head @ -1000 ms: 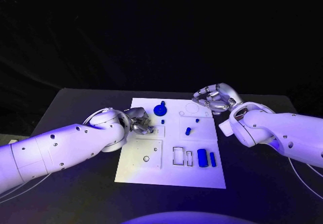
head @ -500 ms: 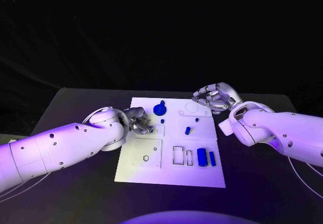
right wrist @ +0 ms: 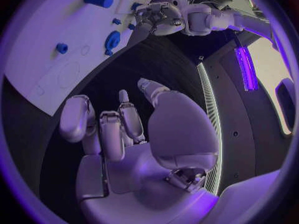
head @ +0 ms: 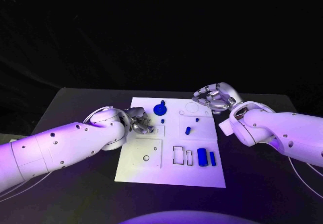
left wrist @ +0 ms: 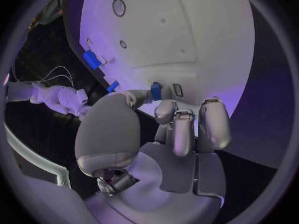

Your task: Assemble the parts on the task board

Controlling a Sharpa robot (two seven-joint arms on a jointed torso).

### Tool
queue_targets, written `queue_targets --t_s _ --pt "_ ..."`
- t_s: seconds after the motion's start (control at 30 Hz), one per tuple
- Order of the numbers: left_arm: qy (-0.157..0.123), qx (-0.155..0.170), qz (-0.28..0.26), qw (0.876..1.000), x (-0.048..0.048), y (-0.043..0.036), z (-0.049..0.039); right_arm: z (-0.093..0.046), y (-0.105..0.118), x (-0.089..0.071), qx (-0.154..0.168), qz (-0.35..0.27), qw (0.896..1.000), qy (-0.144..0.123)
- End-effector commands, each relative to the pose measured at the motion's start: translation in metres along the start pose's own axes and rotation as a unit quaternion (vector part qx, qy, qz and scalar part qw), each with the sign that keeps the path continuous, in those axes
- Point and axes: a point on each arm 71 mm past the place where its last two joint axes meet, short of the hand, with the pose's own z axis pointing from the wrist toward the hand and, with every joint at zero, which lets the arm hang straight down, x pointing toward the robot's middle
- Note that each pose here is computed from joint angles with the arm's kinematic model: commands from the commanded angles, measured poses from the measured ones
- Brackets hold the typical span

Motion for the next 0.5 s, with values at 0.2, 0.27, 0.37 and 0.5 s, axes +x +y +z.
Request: queue_targets --t_s 0.2,0.27,0.37,0.5 --pt "0.034 -0.017 0.0 0.999 0.01 0.0025 0.002 -0.0004 0.0009 0.0014 -0.005 0.0 1.0 0.007" --pt "0.035 -0.018 -0.001 0.999 0.01 0.002 0.0023 -0.0004 0.0009 0.0014 -0.005 0.0 1.0 0.006" --pt "0.036 -0.018 -0.001 0.999 0.0098 0.0015 0.0028 -0.0004 0.0009 0.0013 -0.005 0.0 1.0 0.006" --pt "0.036 -0.019 -0.001 0.999 0.0095 0.0013 0.0039 -0.0006 0.0008 0.0011 -0.005 0.0 1.0 0.006"
